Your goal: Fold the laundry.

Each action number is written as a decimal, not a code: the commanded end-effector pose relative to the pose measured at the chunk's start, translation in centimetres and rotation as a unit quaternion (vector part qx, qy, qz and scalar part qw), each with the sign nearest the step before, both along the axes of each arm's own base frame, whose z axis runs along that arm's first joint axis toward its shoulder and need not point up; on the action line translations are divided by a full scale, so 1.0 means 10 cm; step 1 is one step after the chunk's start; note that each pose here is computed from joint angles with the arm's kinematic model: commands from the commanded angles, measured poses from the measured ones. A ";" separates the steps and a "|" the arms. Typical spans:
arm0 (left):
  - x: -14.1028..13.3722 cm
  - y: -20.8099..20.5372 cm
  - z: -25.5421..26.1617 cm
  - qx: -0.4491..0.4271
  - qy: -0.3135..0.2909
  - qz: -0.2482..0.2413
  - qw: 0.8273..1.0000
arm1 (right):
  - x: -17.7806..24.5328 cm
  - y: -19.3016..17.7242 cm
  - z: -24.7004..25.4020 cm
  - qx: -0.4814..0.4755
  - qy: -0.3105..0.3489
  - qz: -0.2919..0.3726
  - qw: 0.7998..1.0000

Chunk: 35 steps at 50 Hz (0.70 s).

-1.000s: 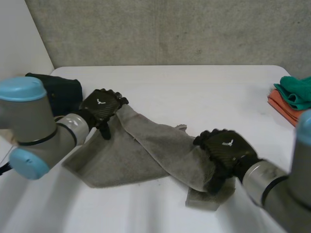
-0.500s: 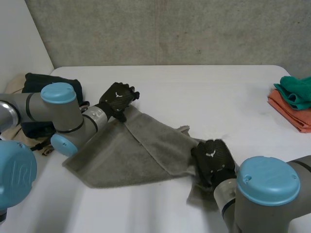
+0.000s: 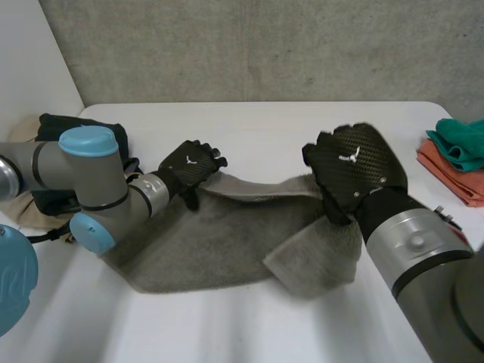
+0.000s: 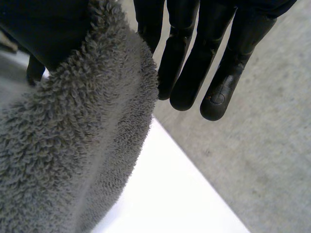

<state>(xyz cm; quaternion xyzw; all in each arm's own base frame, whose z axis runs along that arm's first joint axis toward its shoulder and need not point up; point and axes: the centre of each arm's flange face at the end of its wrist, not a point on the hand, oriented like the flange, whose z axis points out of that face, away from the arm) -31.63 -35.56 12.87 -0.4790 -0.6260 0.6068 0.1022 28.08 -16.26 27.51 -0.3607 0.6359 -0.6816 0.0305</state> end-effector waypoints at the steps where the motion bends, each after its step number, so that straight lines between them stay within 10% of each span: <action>1: -0.11 -0.07 -0.07 -0.030 0.022 -0.001 0.999 | -0.05 0.16 0.12 0.007 -0.012 0.023 1.000; 9: -0.11 -0.04 0.01 -0.063 0.023 0.073 0.995 | -0.20 0.09 -0.02 0.058 0.031 -0.001 0.998; 17: 0.02 0.02 0.46 -0.114 0.042 0.108 0.987 | -0.40 -0.84 -0.45 0.077 0.145 -0.058 0.985; 28: -0.05 -0.25 2.37 -0.397 0.249 0.180 0.865 | -0.09 -1.75 0.79 -0.252 -0.019 -0.124 0.960; 35: 0.04 0.13 2.66 -0.392 0.276 0.163 0.862 | -0.03 -1.67 1.13 -0.330 -0.048 -0.081 0.939</action>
